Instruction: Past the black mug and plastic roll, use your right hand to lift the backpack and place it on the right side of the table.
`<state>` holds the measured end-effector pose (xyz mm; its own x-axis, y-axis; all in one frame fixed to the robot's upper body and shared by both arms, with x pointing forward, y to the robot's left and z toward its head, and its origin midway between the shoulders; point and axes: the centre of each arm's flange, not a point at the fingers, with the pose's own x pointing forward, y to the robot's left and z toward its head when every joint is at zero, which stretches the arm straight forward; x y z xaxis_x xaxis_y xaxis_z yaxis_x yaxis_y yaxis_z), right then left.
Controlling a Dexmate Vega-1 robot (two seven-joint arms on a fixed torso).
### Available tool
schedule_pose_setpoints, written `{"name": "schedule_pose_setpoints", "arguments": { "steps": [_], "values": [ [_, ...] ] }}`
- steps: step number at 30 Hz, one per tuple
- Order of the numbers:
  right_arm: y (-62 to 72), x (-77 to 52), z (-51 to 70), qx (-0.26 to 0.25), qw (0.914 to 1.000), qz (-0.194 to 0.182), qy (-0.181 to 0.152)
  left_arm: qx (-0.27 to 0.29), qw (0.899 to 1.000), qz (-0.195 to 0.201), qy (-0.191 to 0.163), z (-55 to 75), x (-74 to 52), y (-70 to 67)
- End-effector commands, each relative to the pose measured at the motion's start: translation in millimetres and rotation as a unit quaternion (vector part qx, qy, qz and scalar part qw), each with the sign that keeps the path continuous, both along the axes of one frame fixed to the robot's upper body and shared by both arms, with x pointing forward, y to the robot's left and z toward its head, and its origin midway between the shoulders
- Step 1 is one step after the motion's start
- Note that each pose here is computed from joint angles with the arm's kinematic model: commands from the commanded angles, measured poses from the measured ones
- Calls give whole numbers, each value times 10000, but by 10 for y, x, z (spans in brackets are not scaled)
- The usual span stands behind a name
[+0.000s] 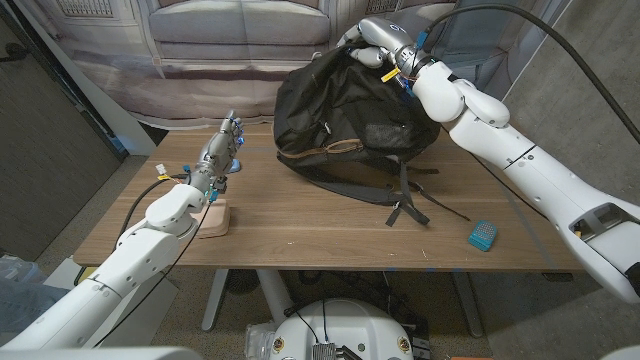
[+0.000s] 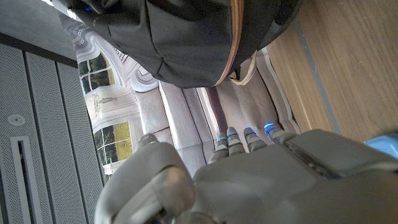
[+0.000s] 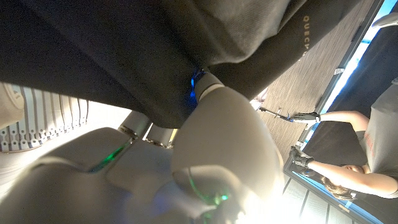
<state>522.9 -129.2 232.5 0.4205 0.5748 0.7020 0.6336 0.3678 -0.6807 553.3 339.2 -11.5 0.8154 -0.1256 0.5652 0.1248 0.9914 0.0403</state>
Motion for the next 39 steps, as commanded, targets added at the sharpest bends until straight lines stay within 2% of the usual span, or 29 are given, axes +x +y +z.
{"name": "schedule_pose_setpoints", "arguments": {
  "steps": [1, 7, 21, 39],
  "values": [
    [102, 53, 73, -52, 10000, -49, 42, -35, 10000, -6, 18, -35, 10, 45],
    [113, 99, 90, -53, 9999, -100, 92, -49, 10000, -5, 48, -58, 19, 50],
    [-27, 261, 126, 164, 9993, -252, 200, -1, 10000, 2, 80, -47, 19, -5],
    [-195, 580, 107, 419, 9968, -431, 517, -26, 9999, 11, 139, -86, 28, -52]
  ]
}}
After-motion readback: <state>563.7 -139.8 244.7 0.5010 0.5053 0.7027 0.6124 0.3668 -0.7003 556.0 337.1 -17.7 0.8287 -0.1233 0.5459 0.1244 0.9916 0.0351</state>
